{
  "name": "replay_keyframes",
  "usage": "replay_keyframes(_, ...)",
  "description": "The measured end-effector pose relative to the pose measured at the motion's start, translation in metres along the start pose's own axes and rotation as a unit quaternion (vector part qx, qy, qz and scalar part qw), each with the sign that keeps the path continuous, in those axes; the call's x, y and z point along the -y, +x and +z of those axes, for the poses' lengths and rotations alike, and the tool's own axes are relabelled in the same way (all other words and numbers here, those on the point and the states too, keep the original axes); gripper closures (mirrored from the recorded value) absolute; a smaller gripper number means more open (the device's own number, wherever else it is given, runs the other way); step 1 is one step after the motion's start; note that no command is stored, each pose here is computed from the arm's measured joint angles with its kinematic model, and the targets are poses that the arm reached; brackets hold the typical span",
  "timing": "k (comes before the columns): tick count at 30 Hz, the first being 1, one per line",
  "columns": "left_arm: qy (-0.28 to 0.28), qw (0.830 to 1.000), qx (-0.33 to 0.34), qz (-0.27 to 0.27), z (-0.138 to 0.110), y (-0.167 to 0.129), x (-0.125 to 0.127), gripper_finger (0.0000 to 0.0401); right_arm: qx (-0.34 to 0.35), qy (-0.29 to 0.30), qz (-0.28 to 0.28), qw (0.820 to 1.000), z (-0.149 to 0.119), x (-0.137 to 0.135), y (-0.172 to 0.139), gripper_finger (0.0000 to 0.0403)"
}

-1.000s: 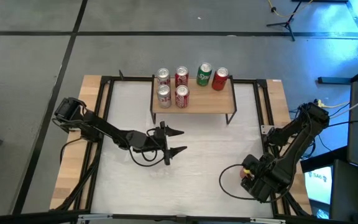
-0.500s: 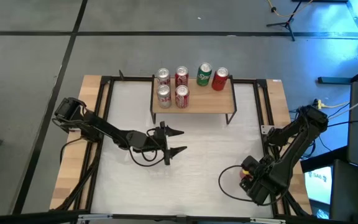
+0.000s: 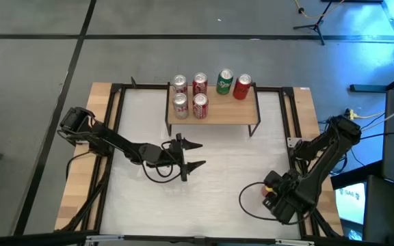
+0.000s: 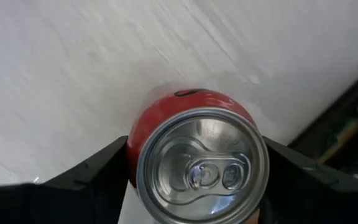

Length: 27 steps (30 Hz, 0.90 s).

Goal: Place canned beverage on shelf
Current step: Put the red-black soda can aligned with the other red-black soda can on the shelf

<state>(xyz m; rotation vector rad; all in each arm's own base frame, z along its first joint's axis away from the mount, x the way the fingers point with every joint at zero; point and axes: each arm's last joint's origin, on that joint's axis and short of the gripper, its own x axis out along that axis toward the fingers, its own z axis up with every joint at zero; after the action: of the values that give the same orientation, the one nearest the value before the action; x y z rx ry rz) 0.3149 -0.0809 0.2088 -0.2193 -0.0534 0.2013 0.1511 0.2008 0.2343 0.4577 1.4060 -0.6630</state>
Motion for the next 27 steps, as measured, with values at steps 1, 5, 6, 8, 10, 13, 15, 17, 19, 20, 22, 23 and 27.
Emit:
replay_keyframes(1, 0.000, 1.000, 0.000, 0.000, 0.000, 0.000, 0.000, 0.0076, 0.003, -0.005, 0.004, 1.000, 0.003, 0.000, 0.000, 0.0105)
replay_keyframes(5, 0.002, 1.000, 0.000, 0.000, 0.000, 0.000, 0.000, 0.0076, 0.022, -0.026, 0.018, 0.999, 0.018, 0.000, -0.003, 0.0109)
replay_keyframes(6, 0.002, 1.000, 0.000, 0.000, 0.000, 0.000, 0.000, 0.0076, 0.028, -0.034, 0.021, 0.999, 0.023, 0.001, -0.004, 0.0111)
replay_keyframes(8, 0.003, 1.000, 0.000, 0.000, 0.000, 0.000, 0.000, 0.0076, 0.033, -0.045, 0.031, 0.998, 0.032, 0.003, -0.006, 0.0111)
replay_keyframes(10, 0.003, 1.000, 0.000, 0.000, 0.000, 0.000, 0.000, 0.0076, 0.036, -0.055, 0.039, 0.997, 0.042, 0.006, -0.009, 0.0110)
replay_keyframes(13, 0.005, 1.000, -0.002, 0.001, 0.000, 0.000, 0.000, 0.0076, 0.040, -0.079, 0.055, 0.995, 0.056, 0.013, -0.015, 0.0108)
replay_keyframes(15, 0.006, 1.000, -0.004, 0.001, -0.001, 0.000, 0.000, 0.0076, 0.046, -0.095, 0.070, 0.992, 0.067, 0.016, -0.019, 0.0108)
replay_keyframes(17, 0.007, 1.000, -0.005, 0.001, -0.001, 0.000, 0.000, 0.0076, 0.053, -0.118, 0.077, 0.989, 0.078, 0.020, -0.025, 0.0109)
replay_keyframes(19, 0.007, 1.000, -0.005, 0.001, -0.001, 0.000, 0.000, 0.0076, 0.064, -0.139, 0.091, 0.984, 0.090, 0.024, -0.035, 0.0109)
replay_keyframes(20, 0.007, 1.000, -0.005, 0.001, -0.001, 0.000, 0.000, 0.0076, 0.070, -0.149, 0.099, 0.981, 0.097, 0.026, -0.041, 0.0108)
replay_keyframes(22, 0.007, 1.000, -0.005, 0.001, -0.001, 0.000, 0.000, 0.0076, 0.079, -0.171, 0.111, 0.976, 0.111, 0.031, -0.051, 0.0108)
replay_keyframes(23, 0.007, 1.000, -0.005, 0.001, -0.001, 0.000, 0.000, 0.0076, 0.082, -0.185, 0.116, 0.972, 0.118, 0.033, -0.056, 0.0108)
replay_keyframes(27, 0.007, 1.000, -0.005, 0.001, -0.001, 0.000, 0.000, 0.0076, 0.102, -0.230, 0.143, 0.957, 0.147, 0.045, -0.080, 0.0108)
